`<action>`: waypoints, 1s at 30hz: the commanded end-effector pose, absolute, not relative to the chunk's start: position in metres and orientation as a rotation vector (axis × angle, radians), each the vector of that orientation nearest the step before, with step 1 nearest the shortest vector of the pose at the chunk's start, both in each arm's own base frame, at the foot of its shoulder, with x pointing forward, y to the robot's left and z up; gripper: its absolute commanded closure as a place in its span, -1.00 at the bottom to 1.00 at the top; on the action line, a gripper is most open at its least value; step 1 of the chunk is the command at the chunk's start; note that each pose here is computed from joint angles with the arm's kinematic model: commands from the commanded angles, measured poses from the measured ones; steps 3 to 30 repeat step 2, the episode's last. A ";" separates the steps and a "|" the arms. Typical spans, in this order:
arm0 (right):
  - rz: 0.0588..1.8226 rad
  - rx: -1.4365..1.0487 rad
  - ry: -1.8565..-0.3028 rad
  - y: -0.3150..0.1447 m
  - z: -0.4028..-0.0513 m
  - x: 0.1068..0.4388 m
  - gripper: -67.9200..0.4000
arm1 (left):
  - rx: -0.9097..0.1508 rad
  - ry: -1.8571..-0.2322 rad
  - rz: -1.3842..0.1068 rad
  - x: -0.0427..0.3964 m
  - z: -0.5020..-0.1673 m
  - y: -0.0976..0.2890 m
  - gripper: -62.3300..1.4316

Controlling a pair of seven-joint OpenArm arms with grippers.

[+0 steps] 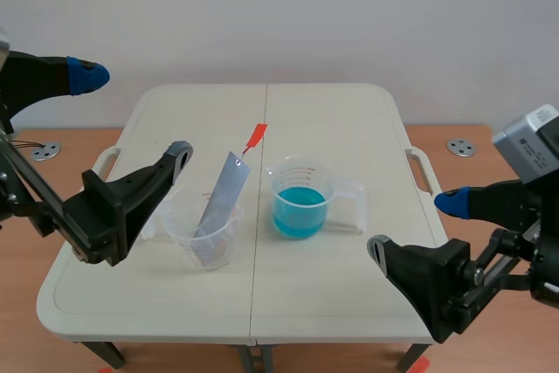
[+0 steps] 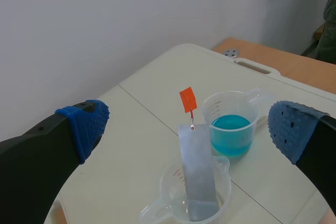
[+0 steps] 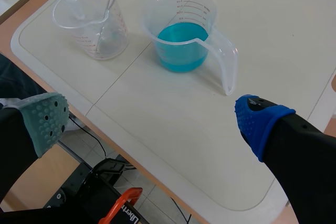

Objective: Hold the metal plate by the orange handle, dip it into the blue solution, take it out and point at it, then put the plate back in the beaker on the left.
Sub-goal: 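Return to the home posture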

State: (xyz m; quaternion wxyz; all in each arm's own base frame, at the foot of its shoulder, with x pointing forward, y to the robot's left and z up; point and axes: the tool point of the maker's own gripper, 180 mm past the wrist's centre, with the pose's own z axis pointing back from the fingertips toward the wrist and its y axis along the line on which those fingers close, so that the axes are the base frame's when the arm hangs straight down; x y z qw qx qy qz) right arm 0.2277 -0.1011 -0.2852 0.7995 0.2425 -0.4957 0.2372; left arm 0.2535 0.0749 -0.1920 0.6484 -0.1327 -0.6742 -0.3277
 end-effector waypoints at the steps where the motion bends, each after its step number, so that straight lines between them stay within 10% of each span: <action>1: 0.521 0.517 -1.116 -0.101 -0.270 0.236 -0.95 | -0.316 -1.570 -0.744 0.253 -0.181 0.071 -1.00; 30: 0.520 0.518 -1.117 -0.101 -0.270 0.236 -0.95 | -0.316 -1.570 -0.744 0.253 -0.181 0.071 -1.00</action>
